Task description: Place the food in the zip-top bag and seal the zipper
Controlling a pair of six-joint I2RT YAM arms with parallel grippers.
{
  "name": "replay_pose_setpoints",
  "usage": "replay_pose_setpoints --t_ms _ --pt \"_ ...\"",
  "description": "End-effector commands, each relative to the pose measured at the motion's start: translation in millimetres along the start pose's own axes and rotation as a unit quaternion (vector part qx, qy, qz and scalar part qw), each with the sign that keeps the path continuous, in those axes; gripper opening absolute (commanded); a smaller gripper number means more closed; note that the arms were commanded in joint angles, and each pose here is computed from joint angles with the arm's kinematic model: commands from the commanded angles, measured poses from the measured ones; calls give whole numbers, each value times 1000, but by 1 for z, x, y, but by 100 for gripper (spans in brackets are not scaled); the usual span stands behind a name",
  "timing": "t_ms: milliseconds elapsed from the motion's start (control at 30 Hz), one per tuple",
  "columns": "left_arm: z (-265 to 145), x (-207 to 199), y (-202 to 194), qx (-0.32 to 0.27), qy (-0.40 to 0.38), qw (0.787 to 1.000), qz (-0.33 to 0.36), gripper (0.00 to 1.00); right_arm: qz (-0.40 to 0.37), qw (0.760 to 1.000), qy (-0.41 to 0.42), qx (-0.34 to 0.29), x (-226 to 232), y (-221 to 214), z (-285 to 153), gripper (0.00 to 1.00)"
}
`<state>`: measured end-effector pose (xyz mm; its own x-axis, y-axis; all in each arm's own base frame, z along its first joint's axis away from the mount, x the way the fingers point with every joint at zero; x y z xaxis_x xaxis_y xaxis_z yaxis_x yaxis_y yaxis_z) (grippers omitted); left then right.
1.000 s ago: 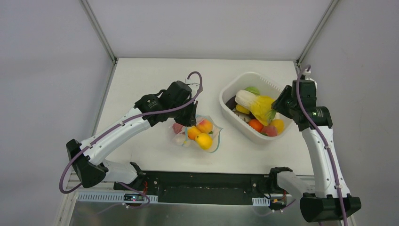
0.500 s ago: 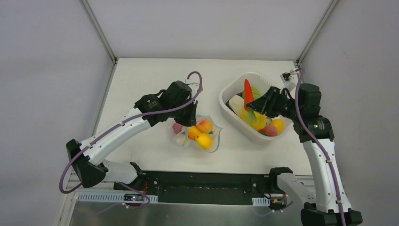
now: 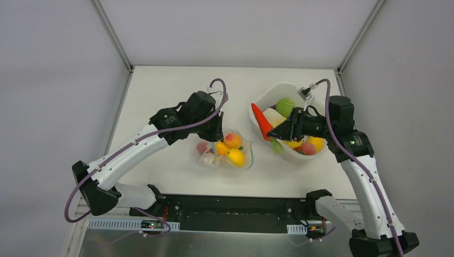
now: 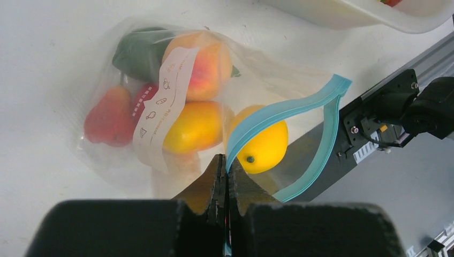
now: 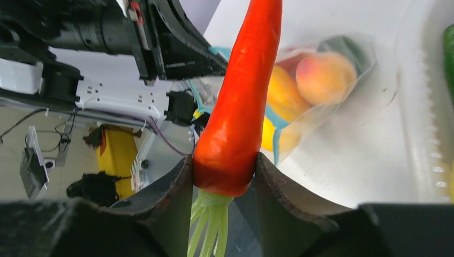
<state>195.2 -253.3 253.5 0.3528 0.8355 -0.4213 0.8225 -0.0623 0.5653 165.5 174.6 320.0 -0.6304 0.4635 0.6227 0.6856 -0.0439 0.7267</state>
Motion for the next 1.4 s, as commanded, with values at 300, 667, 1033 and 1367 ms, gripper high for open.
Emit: replay_pose_setpoints --t_ms 300,667,1033,1367 --pt "-9 -4 18 -50 -12 998 -30 0 -70 989 29 129 28 -61 43 9" --pt "-14 -4 16 -49 -17 998 -28 0 -75 977 -50 195 2 -83 68 13" --pt "-13 -7 9 -37 -33 998 -29 0 2 977 -128 173 -9 -37 125 15" --pt "-13 -17 8 -32 -59 997 -40 0 12 975 -158 158 4 -22 167 23"
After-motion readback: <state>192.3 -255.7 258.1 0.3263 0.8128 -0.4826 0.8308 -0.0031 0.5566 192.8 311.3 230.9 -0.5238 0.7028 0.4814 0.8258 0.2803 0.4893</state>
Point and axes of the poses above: each gripper's point midway between its finger pads, its own z axis out along the fingers, its own x axis along the line the jaws close on, y = z × x, the point moved 2 cm from there along -z, back along the fingers, and after that the axes turned 9 degrees about -z, right-handed, at the moved point
